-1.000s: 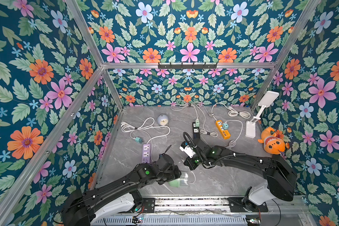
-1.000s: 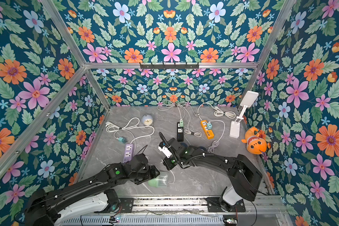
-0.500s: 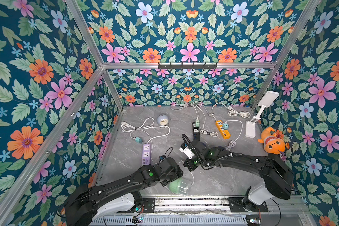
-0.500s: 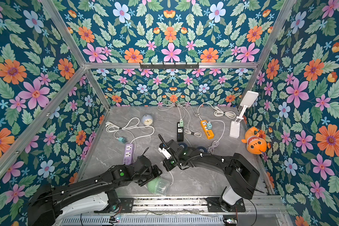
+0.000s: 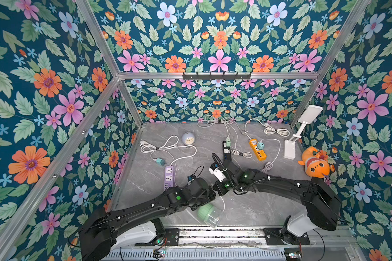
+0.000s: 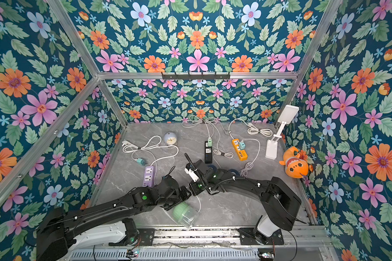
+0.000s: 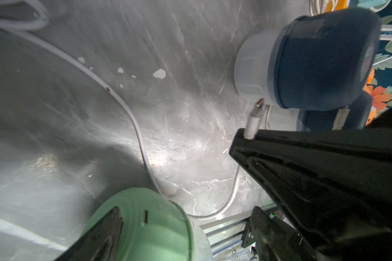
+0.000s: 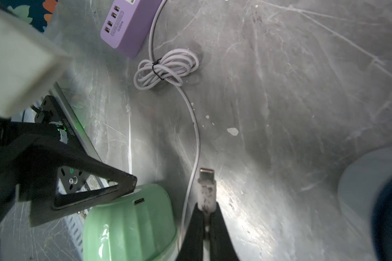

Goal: Charge the cordless meat grinders
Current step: Place the charging cable at the center of the board.

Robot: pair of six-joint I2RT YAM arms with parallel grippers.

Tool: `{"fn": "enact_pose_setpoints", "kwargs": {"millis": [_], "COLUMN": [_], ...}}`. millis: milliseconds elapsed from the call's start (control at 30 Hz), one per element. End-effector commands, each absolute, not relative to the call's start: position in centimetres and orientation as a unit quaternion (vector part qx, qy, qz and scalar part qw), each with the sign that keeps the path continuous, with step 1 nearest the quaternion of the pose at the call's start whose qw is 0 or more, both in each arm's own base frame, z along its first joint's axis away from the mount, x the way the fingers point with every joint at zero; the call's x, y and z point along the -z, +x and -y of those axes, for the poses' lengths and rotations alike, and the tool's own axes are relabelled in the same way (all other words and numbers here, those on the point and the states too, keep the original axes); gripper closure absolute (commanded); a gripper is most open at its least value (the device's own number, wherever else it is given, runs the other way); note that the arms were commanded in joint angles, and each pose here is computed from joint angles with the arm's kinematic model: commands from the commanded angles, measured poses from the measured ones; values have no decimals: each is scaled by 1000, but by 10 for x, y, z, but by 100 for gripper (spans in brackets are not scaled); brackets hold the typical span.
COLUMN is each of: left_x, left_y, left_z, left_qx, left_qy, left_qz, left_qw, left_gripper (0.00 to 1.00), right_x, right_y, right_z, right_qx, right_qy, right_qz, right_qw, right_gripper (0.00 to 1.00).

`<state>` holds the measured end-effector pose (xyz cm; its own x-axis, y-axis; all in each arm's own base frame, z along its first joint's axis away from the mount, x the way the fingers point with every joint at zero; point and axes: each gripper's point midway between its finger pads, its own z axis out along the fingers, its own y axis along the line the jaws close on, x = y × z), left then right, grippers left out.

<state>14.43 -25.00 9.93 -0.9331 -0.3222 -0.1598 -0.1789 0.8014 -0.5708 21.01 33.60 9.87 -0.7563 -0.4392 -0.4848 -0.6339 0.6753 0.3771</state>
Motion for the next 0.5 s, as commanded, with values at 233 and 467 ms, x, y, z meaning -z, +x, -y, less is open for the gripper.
{"fn": "enact_pose_setpoints", "kwargs": {"millis": [233, 467], "left_x": [-115, -122], "left_y": [175, 203], "left_z": [226, 199], "left_qx": [223, 212], "left_qy": [-119, -124], "left_qz": [-951, -951], "left_qw": [179, 185], "left_gripper": [9, 9], "right_x": [-119, -158], "right_y": [220, 201], "right_z": [-318, -299], "right_qx": [-263, -255], "right_qy": [-268, -307], "right_qz": [-903, -890], "right_qw": [209, 221], "right_gripper": [29, 18]}}
